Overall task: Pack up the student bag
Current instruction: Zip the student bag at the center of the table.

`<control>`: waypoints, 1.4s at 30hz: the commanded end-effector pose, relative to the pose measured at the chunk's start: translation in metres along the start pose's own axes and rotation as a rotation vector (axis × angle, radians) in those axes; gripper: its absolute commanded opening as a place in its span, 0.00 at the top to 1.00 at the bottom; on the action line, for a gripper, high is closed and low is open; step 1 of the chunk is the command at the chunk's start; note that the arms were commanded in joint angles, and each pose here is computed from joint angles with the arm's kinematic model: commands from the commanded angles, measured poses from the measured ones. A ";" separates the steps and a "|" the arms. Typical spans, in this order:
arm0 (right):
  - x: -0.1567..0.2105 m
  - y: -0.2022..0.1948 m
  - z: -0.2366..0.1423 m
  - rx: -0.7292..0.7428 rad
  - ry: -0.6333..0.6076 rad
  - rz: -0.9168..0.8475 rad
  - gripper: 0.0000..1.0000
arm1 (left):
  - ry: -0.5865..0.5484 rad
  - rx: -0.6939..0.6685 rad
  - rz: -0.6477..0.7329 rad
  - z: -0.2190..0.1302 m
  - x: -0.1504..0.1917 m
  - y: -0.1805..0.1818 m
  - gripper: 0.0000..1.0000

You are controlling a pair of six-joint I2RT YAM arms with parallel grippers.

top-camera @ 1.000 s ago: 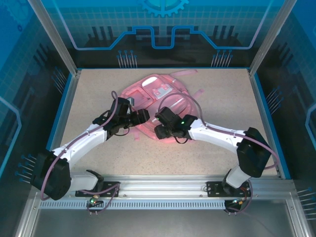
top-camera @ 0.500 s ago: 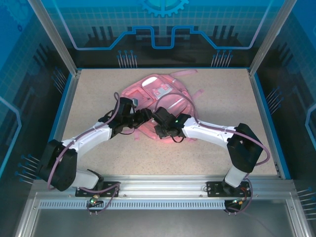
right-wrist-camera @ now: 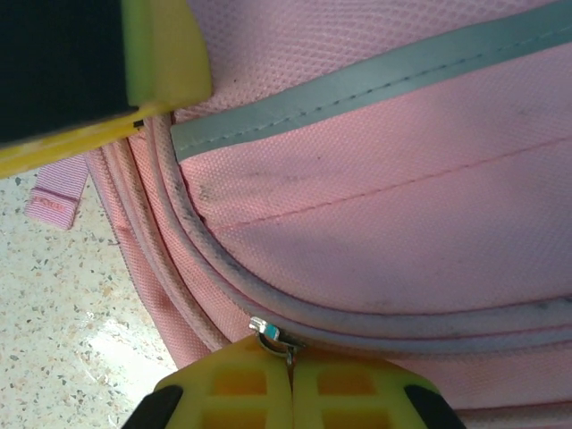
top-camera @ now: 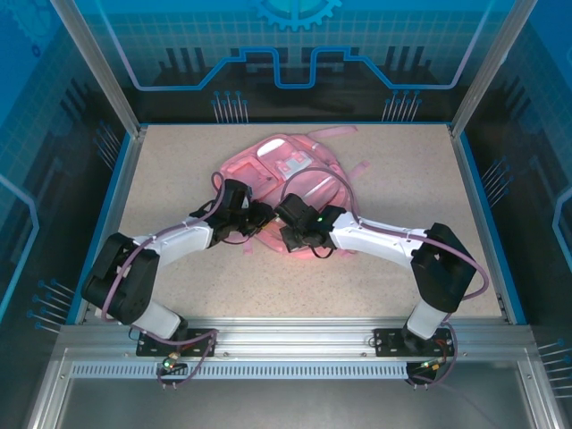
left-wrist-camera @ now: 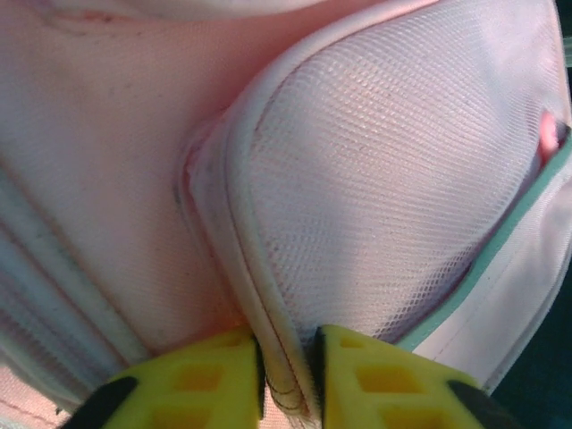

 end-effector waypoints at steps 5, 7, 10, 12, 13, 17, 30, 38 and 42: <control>-0.015 -0.050 -0.015 0.055 -0.073 0.057 0.97 | -0.082 -0.099 0.044 -0.010 -0.015 0.012 1.00; -0.021 -0.063 -0.016 0.047 -0.080 0.065 0.97 | -0.088 -0.110 0.053 -0.015 -0.018 0.016 1.00; -0.032 -0.081 -0.013 0.028 -0.073 0.095 0.97 | -0.088 -0.122 0.067 -0.022 -0.023 0.020 1.00; -0.038 -0.087 -0.010 0.018 -0.066 0.107 0.97 | -0.091 -0.131 0.080 -0.027 -0.027 0.022 1.00; -0.042 -0.087 -0.008 0.011 -0.064 0.106 0.97 | -0.090 -0.140 0.086 -0.029 -0.029 0.024 1.00; -0.050 -0.068 -0.004 -0.079 -0.028 0.058 1.00 | -0.094 -0.179 0.087 -0.042 -0.038 0.036 1.00; -0.045 0.073 0.010 -0.497 0.090 -0.082 1.00 | -0.267 -0.351 0.001 -0.131 -0.034 0.069 0.38; -0.063 0.113 0.012 -0.568 0.068 -0.108 1.00 | -0.280 -0.177 -0.116 -0.134 -0.020 0.059 0.39; -0.066 0.116 0.012 -0.571 0.063 -0.100 1.00 | -0.252 -0.055 -0.164 -0.121 -0.020 0.051 0.42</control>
Point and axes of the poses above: each hand's point on the last joint's axis, 136 mm out from that joint toward the fingers, its own z axis out along the fingers, its own y axis along the line the jaws close on, x = y × z, the point moved 6 cm from there along -z, back along the fingers, and after that the axes turned 13 degrees about z, right-handed, at the moved point
